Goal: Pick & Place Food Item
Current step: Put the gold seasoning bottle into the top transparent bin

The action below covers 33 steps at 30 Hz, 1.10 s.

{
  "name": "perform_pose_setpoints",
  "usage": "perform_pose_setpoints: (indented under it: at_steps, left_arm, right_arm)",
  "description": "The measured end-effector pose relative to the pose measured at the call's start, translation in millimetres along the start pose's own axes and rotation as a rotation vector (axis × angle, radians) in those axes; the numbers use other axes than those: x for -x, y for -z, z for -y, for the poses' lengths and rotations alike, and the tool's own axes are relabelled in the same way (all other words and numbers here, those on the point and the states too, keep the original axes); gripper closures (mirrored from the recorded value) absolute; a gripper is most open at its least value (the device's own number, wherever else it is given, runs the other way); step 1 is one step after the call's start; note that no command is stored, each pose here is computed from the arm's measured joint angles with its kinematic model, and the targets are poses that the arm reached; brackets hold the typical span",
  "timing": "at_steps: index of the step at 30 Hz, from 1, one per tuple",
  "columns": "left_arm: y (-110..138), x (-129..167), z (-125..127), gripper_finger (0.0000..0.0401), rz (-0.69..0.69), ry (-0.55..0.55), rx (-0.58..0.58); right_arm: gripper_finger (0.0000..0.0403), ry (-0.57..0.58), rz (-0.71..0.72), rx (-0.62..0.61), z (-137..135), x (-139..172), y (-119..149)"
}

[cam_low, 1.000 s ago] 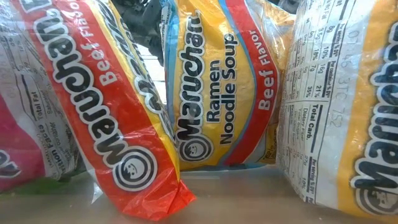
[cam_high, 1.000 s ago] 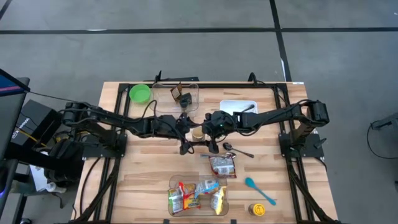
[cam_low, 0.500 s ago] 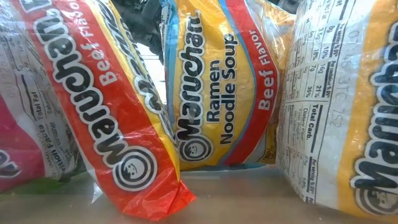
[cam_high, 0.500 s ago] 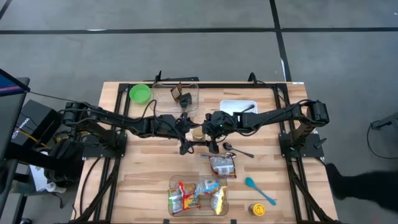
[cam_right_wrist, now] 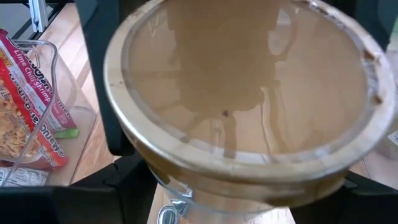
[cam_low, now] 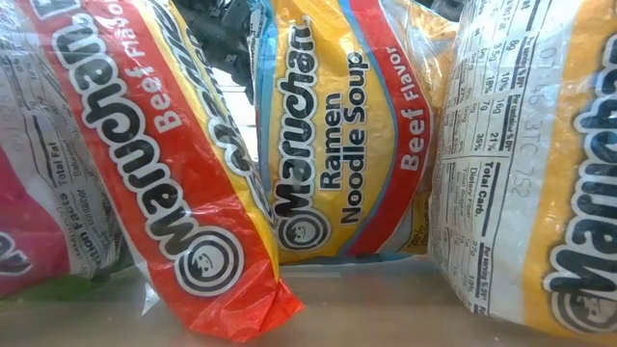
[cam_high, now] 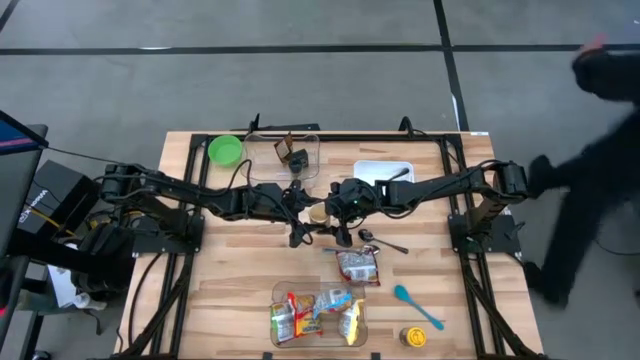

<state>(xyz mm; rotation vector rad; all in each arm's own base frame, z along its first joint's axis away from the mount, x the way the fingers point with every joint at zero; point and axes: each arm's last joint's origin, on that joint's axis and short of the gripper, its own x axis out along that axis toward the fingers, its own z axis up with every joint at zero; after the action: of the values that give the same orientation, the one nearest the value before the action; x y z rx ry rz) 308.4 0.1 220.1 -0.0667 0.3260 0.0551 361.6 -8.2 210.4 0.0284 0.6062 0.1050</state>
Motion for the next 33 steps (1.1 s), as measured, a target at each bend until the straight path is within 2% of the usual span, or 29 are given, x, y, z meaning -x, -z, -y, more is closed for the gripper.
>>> perform_pose_setpoints:
  at_steps: [15,18,22,33]
  left_arm:
    - [0.1,0.0,0.0,0.0121,-0.001,0.000,0.008]
    - [0.0,0.0,0.0,0.0120,0.000,0.000,0.009]
    - [0.4,0.0,0.0,0.0122,-0.003,0.000,0.015]
    - [1.5,-0.1,-0.2,0.0121,-0.008,-0.003,0.012]
  right_arm:
    - [0.0125,-0.001,0.000,0.000,0.0,0.0,0.0]
    - [0.0117,-0.001,0.000,-0.002,0.1,0.0,0.0]
    - [0.0096,0.001,0.002,-0.077,0.0,0.1,-0.6]
    - [0.0080,0.009,0.002,-0.073,3.2,0.8,-0.7]
